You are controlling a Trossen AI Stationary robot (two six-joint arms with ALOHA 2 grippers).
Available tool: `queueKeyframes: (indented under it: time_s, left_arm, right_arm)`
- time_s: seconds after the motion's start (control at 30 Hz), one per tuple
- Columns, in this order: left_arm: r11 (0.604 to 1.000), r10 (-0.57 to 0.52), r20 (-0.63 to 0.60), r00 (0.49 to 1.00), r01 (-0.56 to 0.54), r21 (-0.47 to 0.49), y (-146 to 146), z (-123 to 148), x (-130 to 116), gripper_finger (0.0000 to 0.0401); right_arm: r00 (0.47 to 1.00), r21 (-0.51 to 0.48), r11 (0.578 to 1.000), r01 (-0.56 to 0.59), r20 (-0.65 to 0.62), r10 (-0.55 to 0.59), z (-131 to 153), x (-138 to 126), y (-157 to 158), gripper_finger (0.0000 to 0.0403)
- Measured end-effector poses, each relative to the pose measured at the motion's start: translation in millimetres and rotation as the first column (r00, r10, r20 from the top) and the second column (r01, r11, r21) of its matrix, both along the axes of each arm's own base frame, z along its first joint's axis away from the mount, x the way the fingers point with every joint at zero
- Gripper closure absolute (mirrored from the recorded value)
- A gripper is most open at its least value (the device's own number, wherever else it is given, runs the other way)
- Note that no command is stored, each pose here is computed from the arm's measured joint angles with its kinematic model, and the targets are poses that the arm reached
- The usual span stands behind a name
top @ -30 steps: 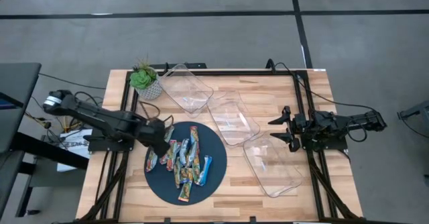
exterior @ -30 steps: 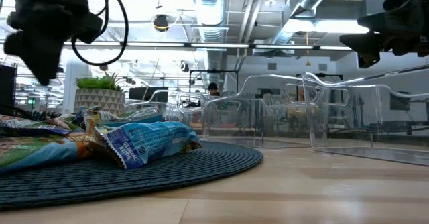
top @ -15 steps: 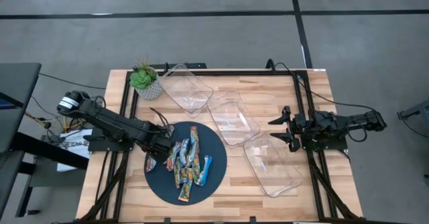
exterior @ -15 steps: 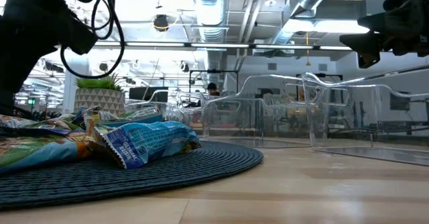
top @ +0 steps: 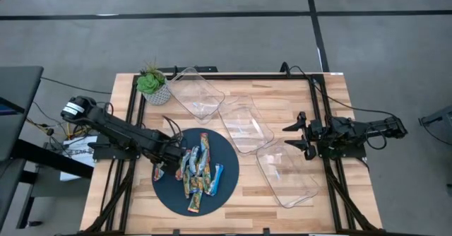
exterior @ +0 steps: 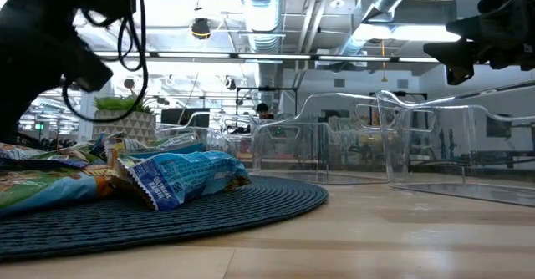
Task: Pick and place Granola Bars by type
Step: Put the red granola bar into the top transparent bin
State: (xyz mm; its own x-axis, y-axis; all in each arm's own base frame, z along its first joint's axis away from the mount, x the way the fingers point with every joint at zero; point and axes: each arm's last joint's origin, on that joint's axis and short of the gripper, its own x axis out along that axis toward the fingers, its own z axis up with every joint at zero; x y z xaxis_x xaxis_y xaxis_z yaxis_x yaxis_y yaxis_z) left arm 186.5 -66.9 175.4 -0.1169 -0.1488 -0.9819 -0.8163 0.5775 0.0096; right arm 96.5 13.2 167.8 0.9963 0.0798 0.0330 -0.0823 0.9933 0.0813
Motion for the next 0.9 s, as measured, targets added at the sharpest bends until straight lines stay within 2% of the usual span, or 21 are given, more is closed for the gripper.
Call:
queueKeyframes:
  time_s: [0.27, 0.63, 0.73, 0.9]
  left_arm:
    - [0.999, 0.048, -0.019, 0.999, -0.048, 0.010, 7, -21, -9, 0.0136]
    - [0.997, 0.073, 0.046, 0.996, -0.072, -0.010, 9, -40, -13, 0.0137]
    - [0.997, 0.074, 0.047, 0.996, -0.074, -0.008, 9, -40, -13, 0.0152]
    - [0.998, 0.067, 0.050, 0.996, -0.067, -0.005, 9, -41, -13, 0.0208]
  right_arm:
    - [1.000, 0.000, 1.000, 0.000, 0.000, 0.000, 0, 0, 0, 0.0179]
    - [1.000, 0.000, 1.000, 0.000, 0.000, 0.000, 0, 0, 0, 0.0179]
    - [1.000, 0.000, 1.000, 0.000, 0.000, 0.000, 0, 0, 0, 0.0179]
    - [1.000, 0.000, 1.000, 0.000, 0.000, 0.000, 0, 0, 0, 0.0179]
